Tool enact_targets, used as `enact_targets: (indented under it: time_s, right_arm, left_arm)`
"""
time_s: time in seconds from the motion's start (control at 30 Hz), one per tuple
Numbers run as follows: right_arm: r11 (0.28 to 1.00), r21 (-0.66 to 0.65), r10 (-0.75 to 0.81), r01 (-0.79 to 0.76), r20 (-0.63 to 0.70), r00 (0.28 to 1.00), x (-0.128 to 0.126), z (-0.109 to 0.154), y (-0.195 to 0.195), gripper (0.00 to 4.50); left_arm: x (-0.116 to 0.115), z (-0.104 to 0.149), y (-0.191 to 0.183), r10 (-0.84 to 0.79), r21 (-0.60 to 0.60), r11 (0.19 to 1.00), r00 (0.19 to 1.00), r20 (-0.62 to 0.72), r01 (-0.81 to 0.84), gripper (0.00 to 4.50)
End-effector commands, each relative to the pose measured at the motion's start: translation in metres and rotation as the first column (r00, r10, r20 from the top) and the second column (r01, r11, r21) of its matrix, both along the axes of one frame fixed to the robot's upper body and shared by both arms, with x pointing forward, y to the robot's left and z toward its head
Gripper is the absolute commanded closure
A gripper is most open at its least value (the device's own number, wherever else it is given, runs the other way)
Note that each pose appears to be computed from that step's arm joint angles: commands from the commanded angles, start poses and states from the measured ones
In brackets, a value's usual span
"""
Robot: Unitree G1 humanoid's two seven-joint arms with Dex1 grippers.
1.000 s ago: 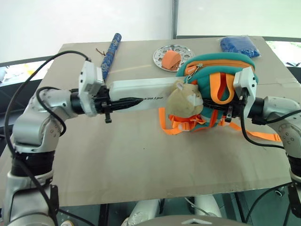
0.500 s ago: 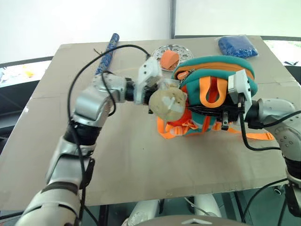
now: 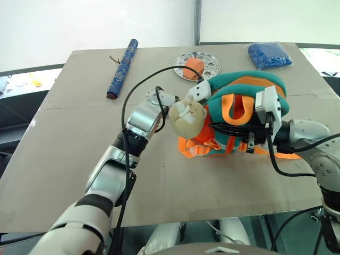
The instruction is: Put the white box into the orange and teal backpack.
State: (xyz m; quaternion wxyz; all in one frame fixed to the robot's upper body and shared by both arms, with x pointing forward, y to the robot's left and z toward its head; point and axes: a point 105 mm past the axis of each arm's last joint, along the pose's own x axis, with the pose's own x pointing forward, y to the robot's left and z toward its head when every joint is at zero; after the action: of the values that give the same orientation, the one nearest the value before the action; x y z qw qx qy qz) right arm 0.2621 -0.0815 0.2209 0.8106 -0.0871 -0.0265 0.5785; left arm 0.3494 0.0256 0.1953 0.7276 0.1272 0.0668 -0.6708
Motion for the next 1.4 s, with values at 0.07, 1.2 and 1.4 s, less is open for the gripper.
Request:
enact_targets:
  time_s: [0.07, 1.2, 1.4]
  right_arm:
    - [0.997, 0.004, -0.082, 0.082, 0.039, 0.996, 0.009, 0.005, -0.009, 4.5]
    - [0.994, -0.004, -0.106, 0.107, 0.029, 0.994, 0.032, -0.004, -0.006, 4.5]
    - [0.931, 0.023, -0.365, 0.365, 0.049, 0.93, 0.068, 0.005, -0.04, 4.5]
  left_arm:
    - [-0.01, 0.047, 0.062, 0.012, -0.196, 0.979, 0.98, -0.2, -0.051, 0.03]
    - [-0.066, 0.032, 0.066, 0.097, -0.354, 0.899, 0.908, -0.408, -0.256, 3.86]
    - [-0.052, 0.054, 0.119, 0.164, -0.44, 0.828, 0.899, -0.405, -0.349, 3.88]
